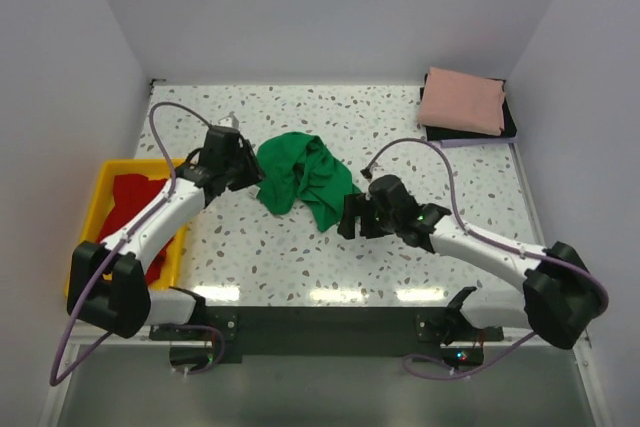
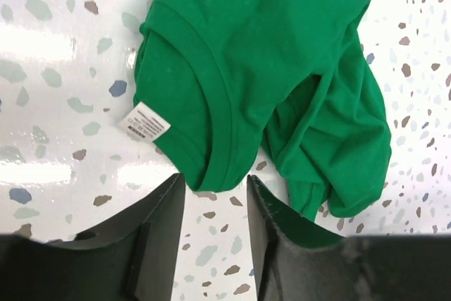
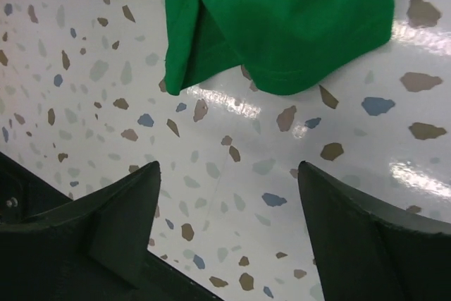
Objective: Fold and stack the t-shirts
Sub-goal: Move the tshirt to the center of the board, then flatten the tshirt out
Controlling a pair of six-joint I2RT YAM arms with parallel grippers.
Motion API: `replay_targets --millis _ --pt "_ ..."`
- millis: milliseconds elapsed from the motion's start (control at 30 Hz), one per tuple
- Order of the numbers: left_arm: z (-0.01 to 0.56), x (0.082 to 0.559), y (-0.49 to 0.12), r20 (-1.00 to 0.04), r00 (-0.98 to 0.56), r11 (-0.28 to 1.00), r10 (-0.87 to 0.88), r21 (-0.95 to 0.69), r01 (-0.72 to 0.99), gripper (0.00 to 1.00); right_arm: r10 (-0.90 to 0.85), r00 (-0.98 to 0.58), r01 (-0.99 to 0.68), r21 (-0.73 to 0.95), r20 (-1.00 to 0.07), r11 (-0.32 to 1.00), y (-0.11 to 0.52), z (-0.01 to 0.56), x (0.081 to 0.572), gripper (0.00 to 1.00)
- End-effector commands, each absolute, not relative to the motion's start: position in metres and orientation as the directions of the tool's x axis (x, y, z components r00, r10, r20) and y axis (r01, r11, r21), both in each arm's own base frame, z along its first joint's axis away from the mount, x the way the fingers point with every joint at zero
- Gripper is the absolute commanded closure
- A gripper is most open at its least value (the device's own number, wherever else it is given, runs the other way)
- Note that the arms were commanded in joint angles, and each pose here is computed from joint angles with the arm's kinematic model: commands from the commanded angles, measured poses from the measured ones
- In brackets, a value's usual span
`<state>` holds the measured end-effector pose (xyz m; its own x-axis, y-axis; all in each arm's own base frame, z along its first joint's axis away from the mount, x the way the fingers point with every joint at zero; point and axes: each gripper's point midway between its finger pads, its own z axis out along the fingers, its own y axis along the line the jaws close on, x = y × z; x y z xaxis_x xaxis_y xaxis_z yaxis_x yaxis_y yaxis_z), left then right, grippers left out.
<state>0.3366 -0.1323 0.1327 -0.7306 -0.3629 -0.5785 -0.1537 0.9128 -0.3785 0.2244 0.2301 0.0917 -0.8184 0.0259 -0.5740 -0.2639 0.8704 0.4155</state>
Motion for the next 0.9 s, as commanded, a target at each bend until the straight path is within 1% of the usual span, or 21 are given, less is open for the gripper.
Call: replay_targets --millis 0,33,167,233,333,367,500,567,633,700,733,767,833,867 --pt "0.115 0.333 -0.136 -0.560 -0.721 0.887 -0.408 -0.430 -0.168 0.57 0.109 -0.759 -0.236 0.428 -0.642 0.873 0.267 0.104 0.246 0.22" --pt "0.104 0.326 -0.143 -0.528 -0.750 0.880 -0.400 -0.450 -0.152 0.60 0.088 -0.758 -0.249 0.411 -0.647 0.877 0.281 0.101 0.249 0.30" --pt "0.091 0.322 -0.157 -0.508 -0.777 0.873 -0.372 -0.476 -0.107 0.61 0.055 -0.762 -0.251 0.373 -0.645 0.893 0.306 0.090 0.260 0.42" --pt "0.078 0.321 -0.162 -0.496 -0.801 0.889 -0.334 -0.449 -0.092 0.61 0.066 -0.755 -0.244 0.373 -0.652 0.895 0.315 0.089 0.267 0.45" --pt "0.064 0.321 -0.171 -0.479 -0.824 0.902 -0.301 -0.423 -0.084 0.59 0.060 -0.765 -0.223 0.351 -0.641 0.909 0.318 0.075 0.273 0.48" --pt "0.064 0.323 -0.174 -0.488 -0.821 0.905 -0.297 -0.418 -0.079 0.58 0.052 -0.770 -0.222 0.343 -0.635 0.913 0.321 0.069 0.275 0.51" --pt "0.045 0.325 -0.178 -0.472 -0.834 0.921 -0.287 -0.374 -0.105 0.57 0.052 -0.783 -0.207 0.338 -0.620 0.918 0.324 0.059 0.276 0.56" --pt "0.039 0.328 -0.173 -0.483 -0.827 0.933 -0.287 -0.337 -0.127 0.56 0.049 -0.783 -0.195 0.319 -0.620 0.927 0.322 0.056 0.276 0.59" --pt "0.030 0.328 -0.173 -0.474 -0.834 0.938 -0.282 -0.317 -0.136 0.54 0.048 -0.786 -0.189 0.314 -0.617 0.930 0.321 0.052 0.277 0.59" --pt "0.025 0.328 -0.176 -0.468 -0.839 0.941 -0.276 -0.311 -0.136 0.54 0.037 -0.788 -0.192 0.302 -0.615 0.934 0.320 0.048 0.276 0.64" --pt "0.023 0.328 -0.176 -0.467 -0.840 0.941 -0.275 -0.308 -0.137 0.55 0.032 -0.790 -0.193 0.298 -0.612 0.935 0.320 0.046 0.276 0.68" --pt "0.022 0.328 -0.178 -0.464 -0.842 0.941 -0.275 -0.308 -0.137 0.56 0.028 -0.791 -0.191 0.290 -0.611 0.938 0.319 0.045 0.276 0.77" --pt "0.020 0.327 -0.177 -0.465 -0.839 0.942 -0.281 -0.300 -0.150 0.65 0.019 -0.793 -0.183 0.267 -0.609 0.946 0.314 0.044 0.275 0.85" --pt "0.021 0.328 -0.176 -0.470 -0.836 0.943 -0.284 -0.296 -0.154 0.70 0.016 -0.793 -0.179 0.258 -0.609 0.950 0.310 0.045 0.275 0.93"
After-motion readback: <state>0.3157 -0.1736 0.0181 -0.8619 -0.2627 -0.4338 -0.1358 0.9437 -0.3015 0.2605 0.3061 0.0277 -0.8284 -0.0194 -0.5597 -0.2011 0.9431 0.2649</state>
